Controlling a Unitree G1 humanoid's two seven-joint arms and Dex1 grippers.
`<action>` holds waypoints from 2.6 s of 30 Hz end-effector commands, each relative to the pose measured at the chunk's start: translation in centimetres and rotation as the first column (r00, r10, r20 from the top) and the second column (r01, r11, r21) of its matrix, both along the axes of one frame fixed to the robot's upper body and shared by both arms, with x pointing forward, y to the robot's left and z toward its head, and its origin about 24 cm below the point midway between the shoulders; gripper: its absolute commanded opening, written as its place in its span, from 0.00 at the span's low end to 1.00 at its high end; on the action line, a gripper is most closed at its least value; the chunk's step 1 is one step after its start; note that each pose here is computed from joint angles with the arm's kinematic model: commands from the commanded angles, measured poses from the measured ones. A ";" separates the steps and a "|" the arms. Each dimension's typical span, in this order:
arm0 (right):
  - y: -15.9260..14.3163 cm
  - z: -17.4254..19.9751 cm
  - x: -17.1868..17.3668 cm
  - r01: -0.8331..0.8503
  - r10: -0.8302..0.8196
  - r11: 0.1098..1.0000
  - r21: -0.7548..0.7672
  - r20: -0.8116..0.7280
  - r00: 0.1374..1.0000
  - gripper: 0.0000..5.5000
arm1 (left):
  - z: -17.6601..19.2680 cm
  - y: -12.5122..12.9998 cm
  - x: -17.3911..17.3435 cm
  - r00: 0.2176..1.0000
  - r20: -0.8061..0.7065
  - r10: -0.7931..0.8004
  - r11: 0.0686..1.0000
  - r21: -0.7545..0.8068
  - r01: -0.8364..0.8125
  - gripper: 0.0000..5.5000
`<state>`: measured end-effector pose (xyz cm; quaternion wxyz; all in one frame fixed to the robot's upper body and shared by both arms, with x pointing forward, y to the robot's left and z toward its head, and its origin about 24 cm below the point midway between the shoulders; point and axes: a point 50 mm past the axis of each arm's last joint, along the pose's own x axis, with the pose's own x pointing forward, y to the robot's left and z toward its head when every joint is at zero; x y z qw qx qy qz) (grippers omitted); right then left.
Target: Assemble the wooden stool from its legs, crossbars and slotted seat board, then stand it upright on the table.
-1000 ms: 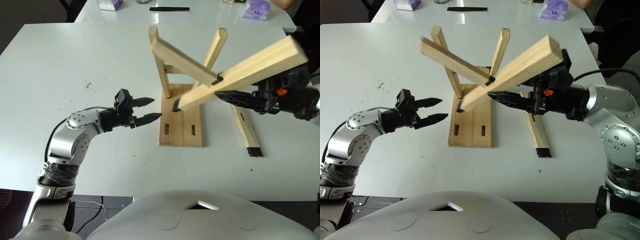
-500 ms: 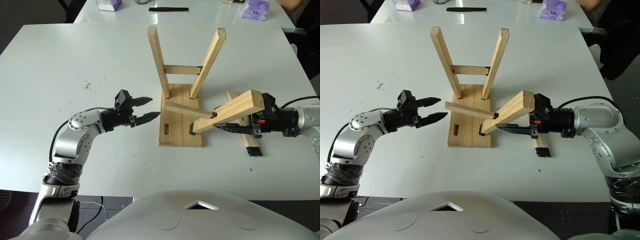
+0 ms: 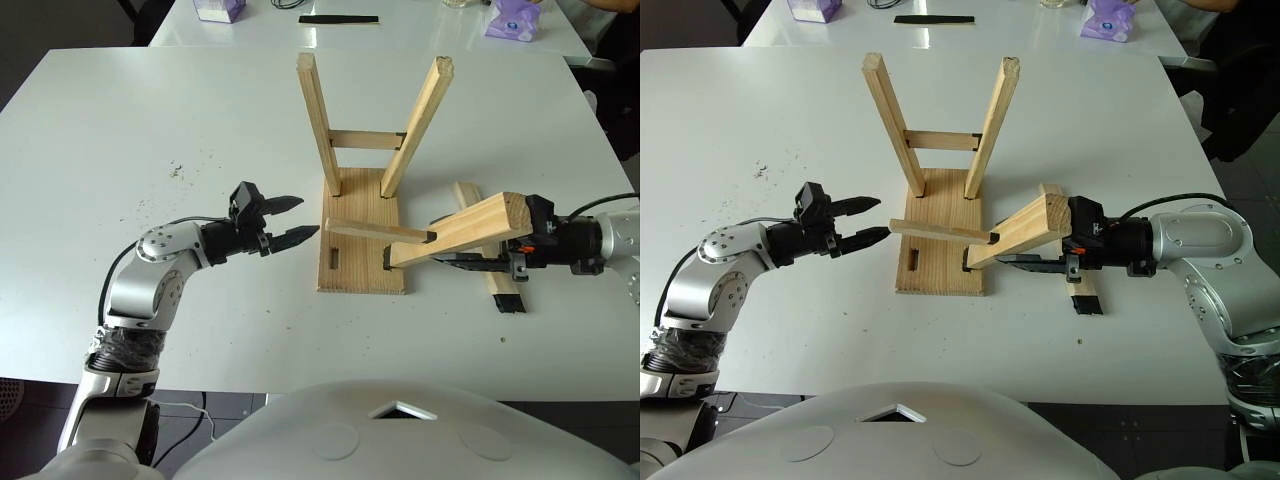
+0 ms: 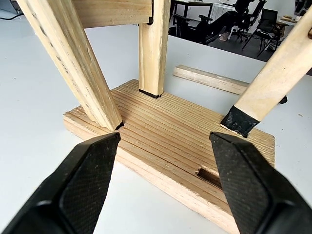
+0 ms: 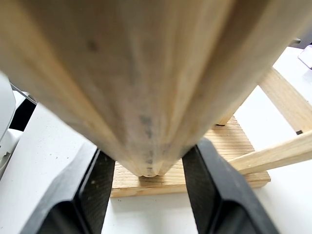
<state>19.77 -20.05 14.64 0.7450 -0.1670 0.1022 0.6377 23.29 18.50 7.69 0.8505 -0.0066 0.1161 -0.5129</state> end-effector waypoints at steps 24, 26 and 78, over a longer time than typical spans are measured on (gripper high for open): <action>0.5 -9.0 0.0 -0.130 0.017 0.953 -0.275 -0.378 0.925 0.36 | -0.1 -0.9 0.3 0.999 0.003 0.040 0.999 -0.015 -0.040 0.62; 0.5 -9.4 0.3 -0.129 0.004 0.952 -0.279 -0.408 0.913 0.36 | -0.1 -1.0 0.2 0.999 0.002 0.038 0.999 -0.018 -0.038 0.62; -4.1 -13.9 -9.2 0.840 -0.900 0.435 -0.324 -0.139 0.412 0.56 | 1.1 2.1 -1.4 0.947 0.027 0.320 0.946 -0.064 -0.318 0.62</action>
